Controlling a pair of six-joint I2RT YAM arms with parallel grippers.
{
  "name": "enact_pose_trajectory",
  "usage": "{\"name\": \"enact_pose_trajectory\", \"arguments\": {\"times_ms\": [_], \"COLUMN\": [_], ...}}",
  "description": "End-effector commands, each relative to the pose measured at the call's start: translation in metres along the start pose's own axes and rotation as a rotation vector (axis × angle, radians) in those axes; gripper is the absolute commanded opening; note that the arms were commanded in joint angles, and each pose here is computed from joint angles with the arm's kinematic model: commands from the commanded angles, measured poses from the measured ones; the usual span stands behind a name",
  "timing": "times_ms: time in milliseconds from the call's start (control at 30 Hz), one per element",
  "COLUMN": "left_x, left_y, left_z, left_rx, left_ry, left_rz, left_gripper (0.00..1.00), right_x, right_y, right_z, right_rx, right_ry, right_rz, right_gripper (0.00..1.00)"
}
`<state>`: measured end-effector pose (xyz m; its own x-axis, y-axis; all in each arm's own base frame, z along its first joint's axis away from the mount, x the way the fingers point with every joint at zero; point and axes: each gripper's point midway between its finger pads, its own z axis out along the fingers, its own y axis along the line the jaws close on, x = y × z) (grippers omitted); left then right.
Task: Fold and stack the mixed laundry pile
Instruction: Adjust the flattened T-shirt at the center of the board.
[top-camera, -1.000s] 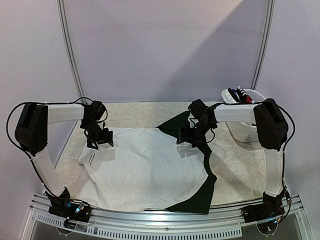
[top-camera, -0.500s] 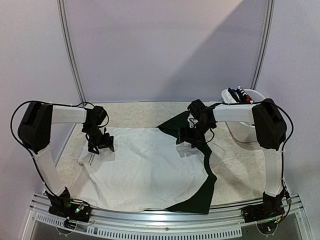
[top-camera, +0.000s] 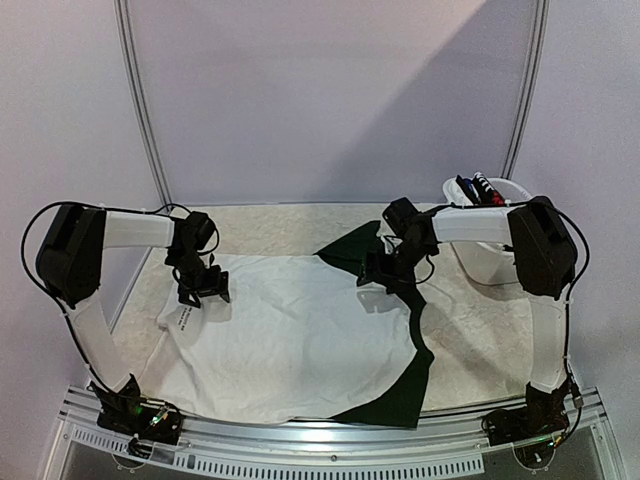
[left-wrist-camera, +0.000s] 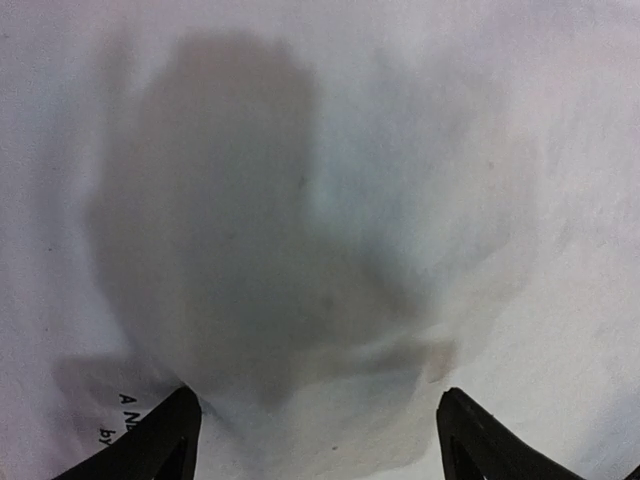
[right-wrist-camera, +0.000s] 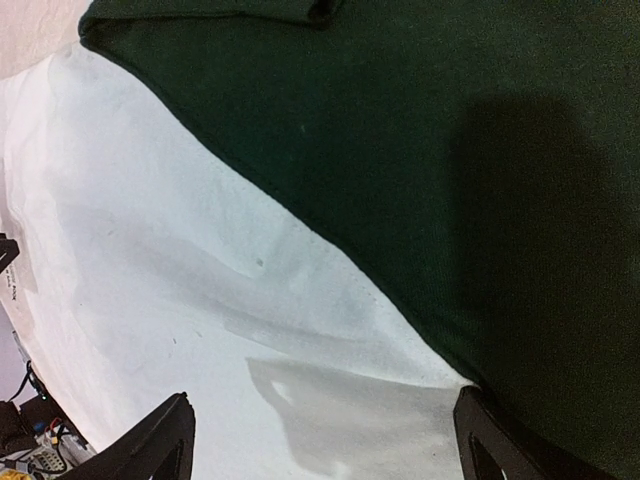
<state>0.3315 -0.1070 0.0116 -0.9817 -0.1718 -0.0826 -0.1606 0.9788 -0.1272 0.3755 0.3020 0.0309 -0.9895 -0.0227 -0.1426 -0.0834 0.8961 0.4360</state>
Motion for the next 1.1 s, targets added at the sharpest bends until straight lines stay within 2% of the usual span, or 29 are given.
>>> {"name": "enact_pose_trajectory", "arguments": {"times_ms": [0,600,867,1067], "left_x": [0.017,0.029,0.015,0.008], "left_y": [-0.017,-0.058,-0.059,-0.057], "left_z": [0.014,-0.001,-0.043,-0.076], "left_rx": [0.034,0.071,0.041,0.030], "left_ry": [0.036,0.004,-0.095,-0.142], "left_rz": [0.016,0.009,0.034,0.069], "left_gripper": [0.82,0.82,0.83,0.86], "right_x": [0.023,0.018,-0.014,-0.050], "right_y": [-0.054,-0.100,-0.041,-0.004], "right_z": [0.009,-0.034,-0.066,-0.089], "right_rx": [0.134,0.195,-0.012,-0.133], "right_ry": [0.080,0.031,-0.027,-0.108], "right_rz": [0.062,0.094,0.009,0.077], "right_gripper": [0.91,0.91,0.91,0.91]}}
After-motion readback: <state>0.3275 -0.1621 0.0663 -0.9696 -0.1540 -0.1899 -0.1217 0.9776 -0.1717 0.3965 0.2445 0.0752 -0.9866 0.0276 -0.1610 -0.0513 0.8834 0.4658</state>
